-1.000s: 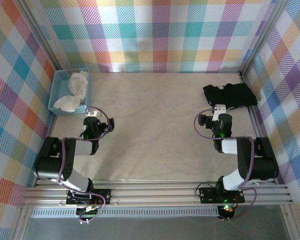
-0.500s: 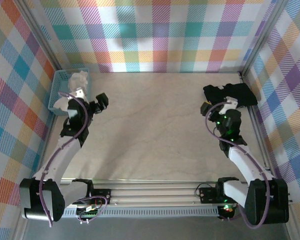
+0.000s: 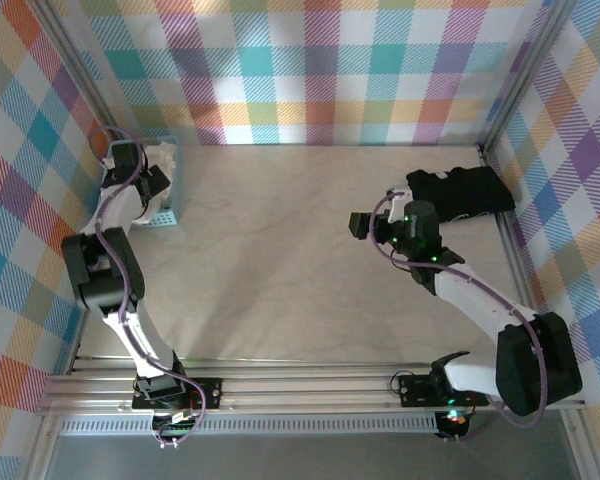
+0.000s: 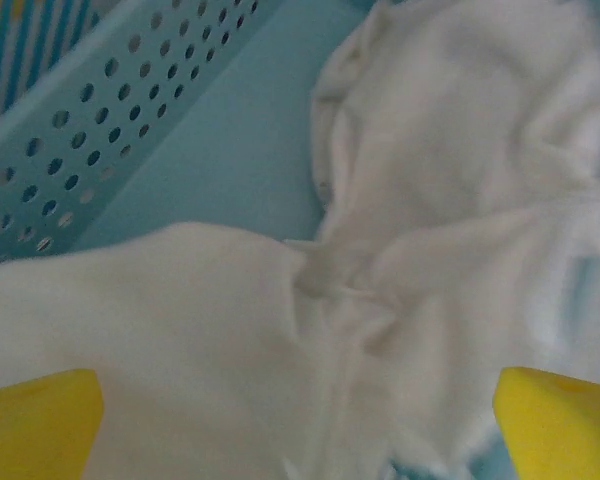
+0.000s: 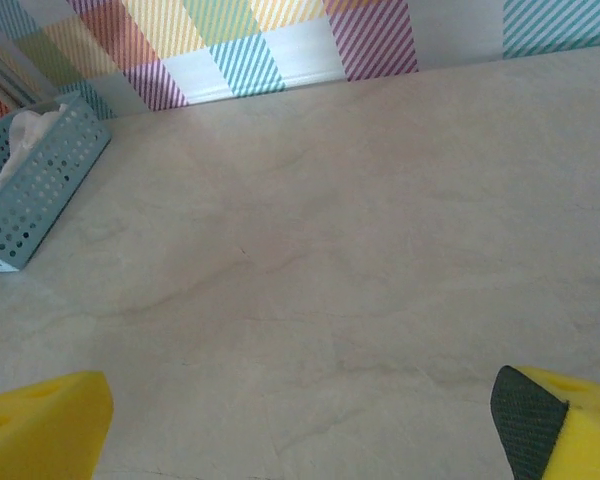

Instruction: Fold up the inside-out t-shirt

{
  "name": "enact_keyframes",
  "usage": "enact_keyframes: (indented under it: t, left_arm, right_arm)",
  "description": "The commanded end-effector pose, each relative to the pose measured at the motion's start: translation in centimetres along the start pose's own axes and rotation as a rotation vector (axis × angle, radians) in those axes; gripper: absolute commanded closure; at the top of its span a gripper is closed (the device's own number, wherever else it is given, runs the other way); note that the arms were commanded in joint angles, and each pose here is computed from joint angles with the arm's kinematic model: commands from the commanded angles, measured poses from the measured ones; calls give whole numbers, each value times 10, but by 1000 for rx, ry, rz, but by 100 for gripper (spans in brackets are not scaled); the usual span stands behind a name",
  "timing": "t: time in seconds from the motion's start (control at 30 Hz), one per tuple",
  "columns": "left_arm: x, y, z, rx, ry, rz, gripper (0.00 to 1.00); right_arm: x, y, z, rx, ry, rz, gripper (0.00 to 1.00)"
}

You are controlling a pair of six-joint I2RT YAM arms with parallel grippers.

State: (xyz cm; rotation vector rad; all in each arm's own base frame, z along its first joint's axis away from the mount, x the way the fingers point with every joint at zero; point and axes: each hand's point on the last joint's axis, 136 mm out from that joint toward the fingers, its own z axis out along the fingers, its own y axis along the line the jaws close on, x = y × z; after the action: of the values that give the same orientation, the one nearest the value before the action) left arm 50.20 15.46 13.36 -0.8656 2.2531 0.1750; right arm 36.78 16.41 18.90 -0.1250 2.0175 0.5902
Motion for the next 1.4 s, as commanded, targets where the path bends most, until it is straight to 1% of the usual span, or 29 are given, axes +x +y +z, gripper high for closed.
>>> enact_keyframes:
  t: [0.0, 0.1, 0.17, 0.23, 0.27, 0.3, 0.33, 0.4, 0.5, 0.6, 0.67, 0.7, 0.77, 0.83, 0.87, 0.97, 1.03, 1.13, 1.2, 1.27, 1.3, 1.33, 1.37]
  left_arm:
    - [18, 14, 21, -94, 140, 84, 0]
    - [26, 8, 44, -94, 206, 134, 1]
    - [31, 5, 56, -90, 250, 160, 9]
    - [38, 1, 66, -80, 289, 178, 26]
    - [37, 0, 68, -75, 294, 182, 38]
    - [34, -3, 68, -67, 288, 180, 43]
    - [29, -6, 66, -57, 277, 175, 54]
    - [11, -10, 55, -42, 230, 160, 72]
    - [-32, -21, 12, 9, 102, 113, 99]
    - [-82, -33, -69, 128, -85, 28, 100]
    - [-104, -46, -143, 257, -226, -16, 100]
    - [-110, -53, -178, 319, -288, -24, 100]
    - [-109, -72, -255, 470, -411, -14, 100]
    - [-101, -86, -318, 586, -491, 10, 100]
    - [-95, -94, -347, 648, -521, 27, 100]
    - [-76, -112, -415, 822, -571, 70, 100]
    - [-59, -128, -442, 918, -561, 106, 100]
    - [-25, -156, -457, 1034, -483, 153, 100]
    - [3, -178, -456, 1088, -419, 197, 100]
    - [33, -203, -442, 1099, -339, 238, 100]
    - [43, -217, -439, 1126, -324, 247, 100]
    - [60, -232, -429, 1140, -272, 258, 100]
    - [78, -248, -417, 1156, -212, 275, 98]
  right_arm:
    - [2, -1, 6, 4, 22, 7, 1]
    - [8, -6, 10, 22, 40, 15, 1]
    - [9, -7, 12, 29, 43, 23, 0]
    - [8, -7, 12, 31, 44, 33, 0]
    - [8, -7, 12, 32, 43, 36, 0]
    - [8, -8, 12, 34, 43, 40, 0]
    - [8, -8, 11, 38, 43, 44, 0]
    - [7, -8, 9, 42, 42, 49, 0]
    - [3, -7, 3, 46, 39, 53, 0]
    - [-3, -6, -7, 54, 21, 51, 0]
    - [-9, -5, -16, 63, 3, 41, 0]
    - [-12, -5, -20, 70, -8, 34, 0]
    - [-19, -7, -29, 95, -35, 9, 0]
    - [-28, -9, -37, 116, -61, -17, 0]
    - [-33, -8, -41, 124, -70, -31, 0]
    - [-46, -4, -48, 137, -54, -74, 1]
    - [-54, -3, -52, 150, -36, -94, 1]
    - [-64, 0, -62, 167, -25, -127, 0]
    - [-70, 1, -68, 176, -22, -141, 0]
    - [-72, 2, -72, 178, -6, -145, 0]
    - [-71, 2, -72, 177, 7, -145, 0]
    - [-69, 3, -72, 174, 25, -142, 0]
    - [-65, 2, -70, 175, 48, -139, 0]
